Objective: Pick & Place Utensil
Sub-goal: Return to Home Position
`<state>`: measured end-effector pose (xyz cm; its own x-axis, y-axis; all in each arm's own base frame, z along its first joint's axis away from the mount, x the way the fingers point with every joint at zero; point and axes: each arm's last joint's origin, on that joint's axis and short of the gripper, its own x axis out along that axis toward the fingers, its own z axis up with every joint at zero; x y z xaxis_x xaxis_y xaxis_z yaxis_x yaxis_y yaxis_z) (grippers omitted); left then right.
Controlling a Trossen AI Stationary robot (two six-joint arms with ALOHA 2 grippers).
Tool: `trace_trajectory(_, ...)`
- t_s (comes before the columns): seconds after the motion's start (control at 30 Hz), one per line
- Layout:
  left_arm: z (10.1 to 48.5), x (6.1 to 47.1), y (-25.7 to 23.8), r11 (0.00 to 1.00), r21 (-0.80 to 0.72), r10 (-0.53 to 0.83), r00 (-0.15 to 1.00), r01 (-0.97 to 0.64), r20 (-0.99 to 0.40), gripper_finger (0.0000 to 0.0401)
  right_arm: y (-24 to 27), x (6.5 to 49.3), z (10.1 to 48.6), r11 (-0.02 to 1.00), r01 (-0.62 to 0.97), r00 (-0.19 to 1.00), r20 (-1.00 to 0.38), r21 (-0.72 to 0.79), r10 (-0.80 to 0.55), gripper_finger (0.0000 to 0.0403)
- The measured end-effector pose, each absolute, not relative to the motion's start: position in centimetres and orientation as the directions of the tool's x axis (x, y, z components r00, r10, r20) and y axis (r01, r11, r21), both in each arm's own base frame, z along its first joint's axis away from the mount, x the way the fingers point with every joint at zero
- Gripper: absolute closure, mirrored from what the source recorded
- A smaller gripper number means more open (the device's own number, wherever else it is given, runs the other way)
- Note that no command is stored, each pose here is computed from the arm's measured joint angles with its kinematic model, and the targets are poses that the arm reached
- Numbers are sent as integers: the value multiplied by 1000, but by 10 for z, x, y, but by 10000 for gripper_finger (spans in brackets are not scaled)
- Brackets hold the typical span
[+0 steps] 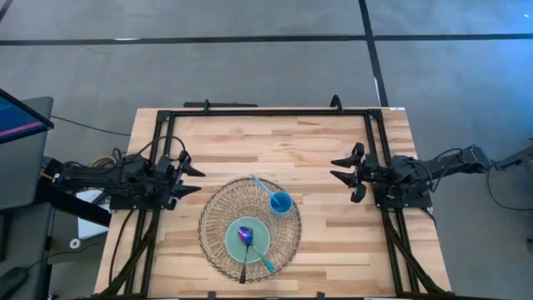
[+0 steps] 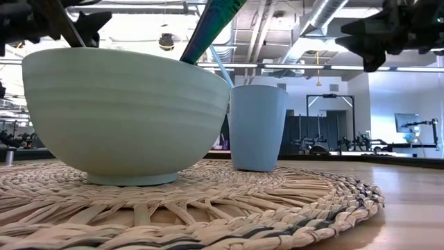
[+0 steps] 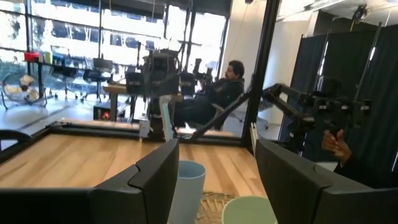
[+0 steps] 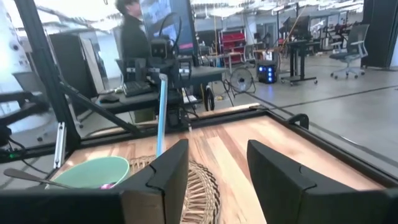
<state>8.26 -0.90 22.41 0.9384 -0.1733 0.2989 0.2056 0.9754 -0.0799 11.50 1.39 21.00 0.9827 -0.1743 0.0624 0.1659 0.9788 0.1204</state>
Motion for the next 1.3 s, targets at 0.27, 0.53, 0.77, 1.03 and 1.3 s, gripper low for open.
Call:
trace_trajectory(0.27, 199, 90, -9, 976, -74, -166, 920, 205, 354, 187, 11, 101, 198, 979, 159, 974, 139, 128, -176, 250)
trace_trajectory(0.53, 199, 90, -9, 974, -89, -164, 920, 208, 356, 187, 9, 91, 192, 977, 160, 979, 106, 139, -175, 248)
trace_trajectory(0.77, 198, 93, -9, 974, -93, -164, 928, 206, 334, 187, 9, 91, 188, 977, 165, 982, 68, 135, -176, 245)
trace_trajectory(1.03, 196, 95, -10, 970, -119, -165, 936, 211, 310, 187, 8, 91, 185, 977, 185, 981, 41, 107, -191, 250)
trace_trajectory(1.3, 191, 101, -10, 971, -127, -166, 953, 204, 255, 187, 8, 93, 175, 977, 199, 980, 4, 77, -200, 246)
